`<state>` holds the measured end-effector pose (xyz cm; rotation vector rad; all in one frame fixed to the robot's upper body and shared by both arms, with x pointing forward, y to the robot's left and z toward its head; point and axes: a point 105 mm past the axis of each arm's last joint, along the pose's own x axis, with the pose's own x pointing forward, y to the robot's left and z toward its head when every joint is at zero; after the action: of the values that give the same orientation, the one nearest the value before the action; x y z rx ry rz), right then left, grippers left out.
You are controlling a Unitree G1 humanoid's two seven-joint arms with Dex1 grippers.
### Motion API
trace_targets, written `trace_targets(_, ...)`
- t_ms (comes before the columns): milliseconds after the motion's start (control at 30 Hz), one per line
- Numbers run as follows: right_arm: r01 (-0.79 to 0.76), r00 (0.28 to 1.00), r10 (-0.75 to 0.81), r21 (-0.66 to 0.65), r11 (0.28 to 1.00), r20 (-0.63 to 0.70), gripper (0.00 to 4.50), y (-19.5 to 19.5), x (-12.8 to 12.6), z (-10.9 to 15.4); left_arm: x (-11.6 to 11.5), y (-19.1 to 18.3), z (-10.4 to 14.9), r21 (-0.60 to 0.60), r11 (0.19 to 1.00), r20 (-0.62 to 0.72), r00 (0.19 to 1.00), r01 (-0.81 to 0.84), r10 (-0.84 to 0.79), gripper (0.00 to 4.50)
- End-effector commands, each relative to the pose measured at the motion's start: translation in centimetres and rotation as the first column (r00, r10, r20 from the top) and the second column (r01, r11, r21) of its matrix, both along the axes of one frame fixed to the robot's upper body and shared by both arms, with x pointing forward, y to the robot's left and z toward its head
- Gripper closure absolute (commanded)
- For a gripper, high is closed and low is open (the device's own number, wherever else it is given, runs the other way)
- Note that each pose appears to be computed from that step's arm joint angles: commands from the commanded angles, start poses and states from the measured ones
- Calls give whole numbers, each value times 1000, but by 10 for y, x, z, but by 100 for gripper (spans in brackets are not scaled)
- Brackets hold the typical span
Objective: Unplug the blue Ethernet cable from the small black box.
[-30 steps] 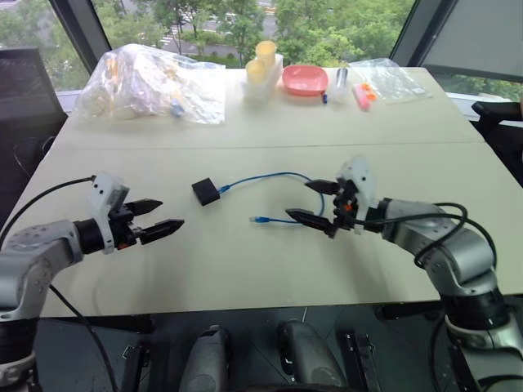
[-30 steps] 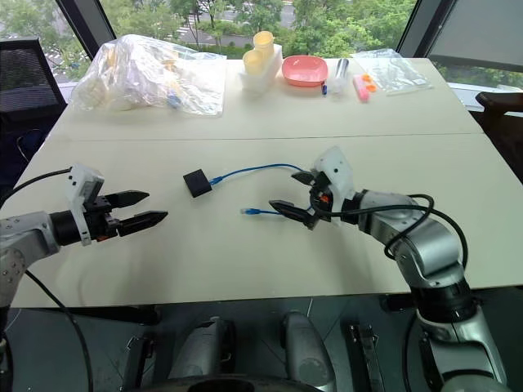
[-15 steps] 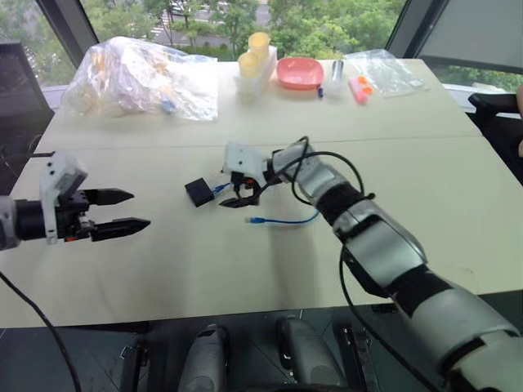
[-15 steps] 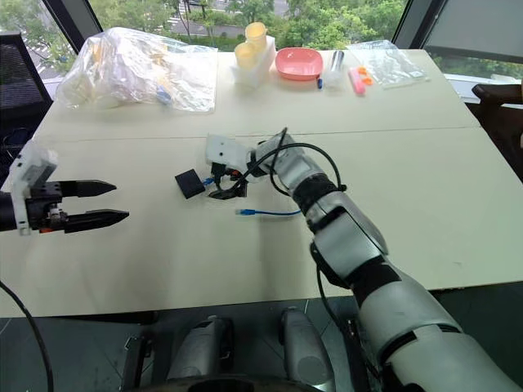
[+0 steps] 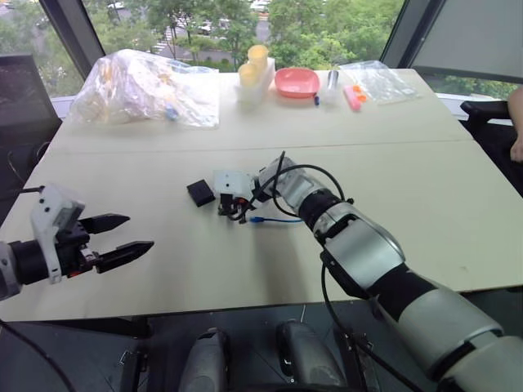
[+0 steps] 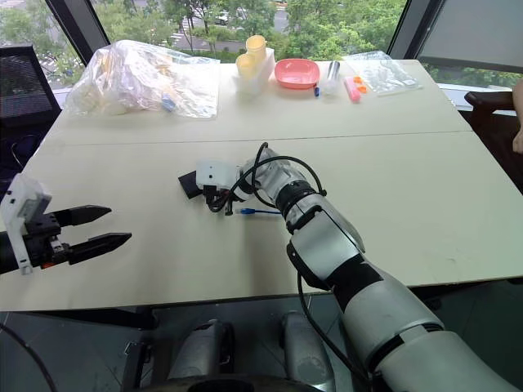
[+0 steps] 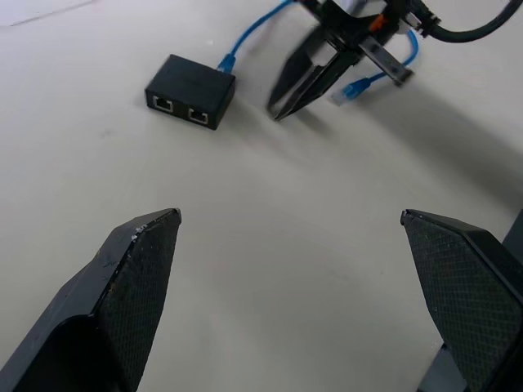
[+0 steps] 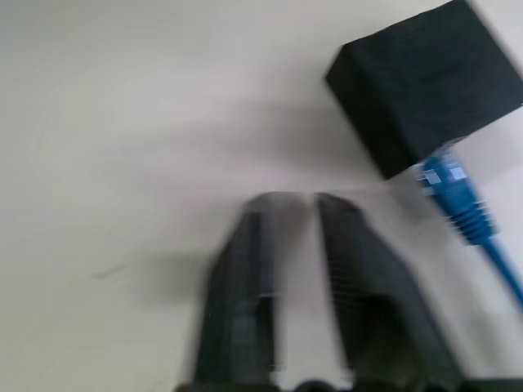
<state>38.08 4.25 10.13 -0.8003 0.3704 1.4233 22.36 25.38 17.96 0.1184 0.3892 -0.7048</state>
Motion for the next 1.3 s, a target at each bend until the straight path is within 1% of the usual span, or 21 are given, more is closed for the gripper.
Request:
trace_targets(33, 91, 996, -91, 37, 995, -8, 443, -5, 9, 3, 1, 1, 12, 4, 1000, 48, 999, -9, 9, 0)
trace_targets(133, 113, 992, -119, 123, 986, 44, 443, 3, 18, 30, 5, 0, 12, 1, 1000, 52, 999, -9, 9, 0)
trace_targets(200, 152, 984, -167, 204, 967, 59, 391, 3, 26, 52, 6, -1, 11, -1, 1000, 52, 999, -9, 9, 0)
trace_targets(233, 170, 980, -189, 232, 958, 64, 356, 3, 30, 59, 6, -1, 10, -1, 1000, 52, 999, -9, 9, 0)
trace_targets(300, 210, 963, -246, 267, 941, 110, 260, 0, 38, 69, 5, -1, 10, -2, 1000, 52, 999, -10, 10, 0)
trace_targets(333, 223, 955, -266, 270, 937, 134, 205, -2, 41, 70, 5, -2, 10, -4, 1000, 52, 999, -10, 10, 0)
trace_targets(400, 243, 942, -294, 272, 931, 165, 117, -3, 45, 70, 4, -2, 9, -5, 1000, 52, 999, -12, 12, 0)
trace_targets(433, 252, 938, -302, 263, 931, 170, 55, -4, 45, 65, 5, -2, 10, -4, 1000, 56, 998, -16, 16, 0)
trace_targets(467, 262, 936, -309, 251, 932, 171, 8, -4, 45, 60, 5, -2, 10, -4, 1000, 60, 998, -20, 21, 0)
trace_targets(500, 270, 934, -312, 228, 935, 172, 3, -3, 44, 52, 6, -3, 10, -3, 1000, 64, 998, -26, 27, 0)
trace_targets(600, 305, 927, -339, 202, 931, 161, 3, -3, 43, 37, 5, -5, 10, -2, 999, 69, 997, -37, 37, 0)
trace_targets(700, 350, 919, -375, 187, 918, 123, 3, 0, 39, 21, -4, -5, 9, 6, 999, 53, 997, -50, 49, 0)
trace_targets(833, 343, 927, -360, 149, 927, 109, 3, 5, 32, 6, -16, 2, 9, 22, 996, 35, 996, -88, 87, 0)
trace_targets(1000, 419, 905, -426, 168, 892, 2, 3, 12, 25, -9, -24, 11, 11, 56, 989, 37, 990, -137, 136, 0)
trace_targets(1067, 473, 880, -472, 212, 855, -57, 54, 17, 25, -9, -27, 12, 12, 58, 987, 38, 988, -150, 148, 0)
trace_targets(1100, 496, 867, -492, 244, 833, -81, 89, 21, 25, -7, -30, 12, 13, 60, 986, 33, 988, -153, 151, 0)
trace_targets(1133, 508, 859, -503, 264, 820, -95, 141, 24, 25, -6, -32, 13, 13, 62, 986, 29, 988, -154, 152, 0)
trace_targets(1167, 501, 863, -497, 275, 821, -89, 189, 28, 23, -7, -33, 13, 12, 65, 986, 24, 988, -155, 154, 0)
trace_targets(1200, 486, 871, -486, 280, 828, -74, 233, 32, 21, -8, -35, 13, 12, 67, 985, 21, 988, -156, 155, 0)
trace_targets(1233, 458, 885, -463, 274, 845, -52, 288, 36, 17, -11, -35, 13, 12, 68, 985, 20, 987, -158, 157, 0)
trace_targets(1300, 396, 912, -410, 249, 884, 5, 288, 41, 11, -17, -35, 14, 12, 70, 984, 20, 987, -161, 161, 0)
